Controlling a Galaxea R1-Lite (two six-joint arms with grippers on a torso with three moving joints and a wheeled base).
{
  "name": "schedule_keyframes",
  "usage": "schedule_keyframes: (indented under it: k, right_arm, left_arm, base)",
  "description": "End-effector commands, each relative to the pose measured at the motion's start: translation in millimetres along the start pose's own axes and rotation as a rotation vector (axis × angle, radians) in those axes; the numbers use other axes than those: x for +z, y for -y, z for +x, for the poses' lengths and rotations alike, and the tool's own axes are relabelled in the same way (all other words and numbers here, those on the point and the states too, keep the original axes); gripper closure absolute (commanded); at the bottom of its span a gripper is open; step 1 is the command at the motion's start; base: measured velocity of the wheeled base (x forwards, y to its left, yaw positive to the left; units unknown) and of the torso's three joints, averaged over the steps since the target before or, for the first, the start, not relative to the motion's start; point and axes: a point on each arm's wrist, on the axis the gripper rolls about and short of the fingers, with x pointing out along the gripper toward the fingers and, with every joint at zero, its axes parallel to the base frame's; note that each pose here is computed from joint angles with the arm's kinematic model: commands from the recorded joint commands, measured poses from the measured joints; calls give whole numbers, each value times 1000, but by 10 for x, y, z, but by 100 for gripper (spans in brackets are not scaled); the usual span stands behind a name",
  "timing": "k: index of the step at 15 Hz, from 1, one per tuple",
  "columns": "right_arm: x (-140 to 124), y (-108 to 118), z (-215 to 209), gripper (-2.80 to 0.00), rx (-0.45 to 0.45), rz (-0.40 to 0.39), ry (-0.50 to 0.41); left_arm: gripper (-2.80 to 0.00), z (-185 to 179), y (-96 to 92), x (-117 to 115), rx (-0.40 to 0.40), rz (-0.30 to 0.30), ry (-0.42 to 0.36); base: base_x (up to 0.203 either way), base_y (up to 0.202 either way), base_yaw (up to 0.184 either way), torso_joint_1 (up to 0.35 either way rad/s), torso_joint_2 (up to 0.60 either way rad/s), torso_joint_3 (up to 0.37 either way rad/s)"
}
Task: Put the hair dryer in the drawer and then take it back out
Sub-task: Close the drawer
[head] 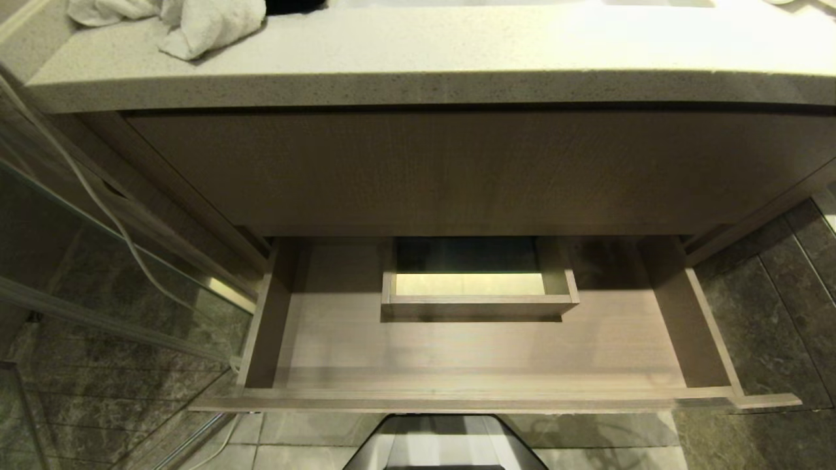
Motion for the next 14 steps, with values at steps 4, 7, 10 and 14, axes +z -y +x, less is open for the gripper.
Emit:
schedule_keyframes:
  k: [4, 7, 10, 14]
  right_arm:
    - [-43, -45, 7, 0, 14, 4, -9]
    - [-83, -81, 16, 0, 26, 14, -25]
    - [-155, -152, 29, 0, 72, 46, -65]
    - [-394, -384, 67, 0, 217, 154, -205]
  left_arm:
    - [0, 0, 0, 1, 0, 0, 1]
    - [0, 0, 0, 1, 0, 0, 1]
    - [0, -1, 0, 0, 0, 0, 2]
    - [0, -1, 0, 0, 0, 0, 2]
  base:
    - [0, 0, 0, -265, 423, 159]
    - [0, 0, 0, -43, 385, 329]
    - [0, 0, 0, 57, 194, 277]
    - [0, 0, 0, 94, 78, 138]
